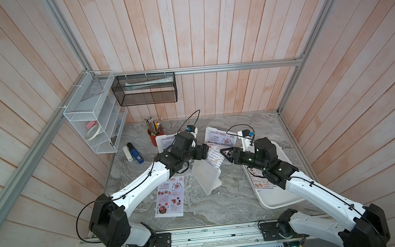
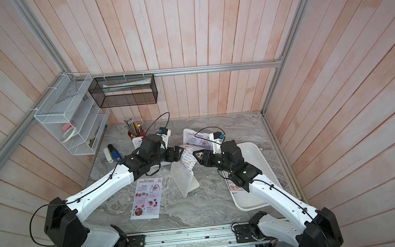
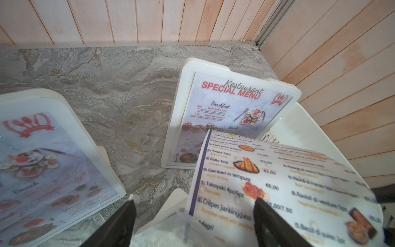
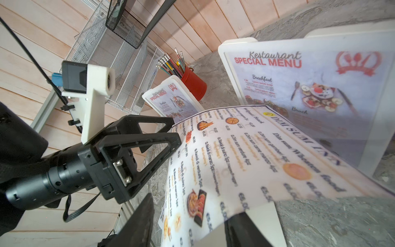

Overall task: Replace the menus in the menu holders
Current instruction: Insert the menu into the storage box.

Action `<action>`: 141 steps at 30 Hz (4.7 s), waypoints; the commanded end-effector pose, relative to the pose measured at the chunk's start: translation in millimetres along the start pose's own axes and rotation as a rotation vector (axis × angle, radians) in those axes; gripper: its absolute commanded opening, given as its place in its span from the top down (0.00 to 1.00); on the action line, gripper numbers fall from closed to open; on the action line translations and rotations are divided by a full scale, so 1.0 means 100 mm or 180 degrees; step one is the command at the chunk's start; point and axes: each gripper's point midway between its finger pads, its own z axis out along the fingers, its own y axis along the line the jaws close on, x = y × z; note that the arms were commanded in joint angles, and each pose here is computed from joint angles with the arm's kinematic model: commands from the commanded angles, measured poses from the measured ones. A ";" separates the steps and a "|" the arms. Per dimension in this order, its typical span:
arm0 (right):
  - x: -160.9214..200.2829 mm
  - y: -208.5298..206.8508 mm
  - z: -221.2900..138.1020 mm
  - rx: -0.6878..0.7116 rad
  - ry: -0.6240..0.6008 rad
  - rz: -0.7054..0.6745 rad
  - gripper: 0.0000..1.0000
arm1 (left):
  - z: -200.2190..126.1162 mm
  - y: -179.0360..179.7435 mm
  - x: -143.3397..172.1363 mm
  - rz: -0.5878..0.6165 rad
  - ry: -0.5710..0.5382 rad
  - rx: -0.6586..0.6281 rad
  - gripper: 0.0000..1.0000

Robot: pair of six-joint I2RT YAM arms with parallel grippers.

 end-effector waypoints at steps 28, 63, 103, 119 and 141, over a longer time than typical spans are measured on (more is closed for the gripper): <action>-0.15 -0.28 0.16 -0.0101 -0.0174 0.0309 0.35 | -0.10 0.00 0.03 0.0104 -0.0011 -0.0015 0.13; -0.80 -0.05 0.17 -0.0423 -0.0611 -0.0128 0.32 | -0.22 -0.08 -0.03 0.0088 -0.0110 0.0049 0.13; -1.11 0.03 0.20 -0.0724 -0.0586 -0.0018 0.51 | -0.48 -0.05 -0.17 0.0073 -0.0264 -0.0070 0.13; -1.04 0.33 0.16 -0.0876 -0.0523 -0.0064 0.58 | -0.73 0.11 -0.28 -0.0050 -0.0458 -0.0365 0.13; -0.75 0.53 0.16 -0.0685 -0.0349 -0.0223 0.80 | -0.88 0.16 -0.31 -0.0088 -0.0546 -0.0434 0.13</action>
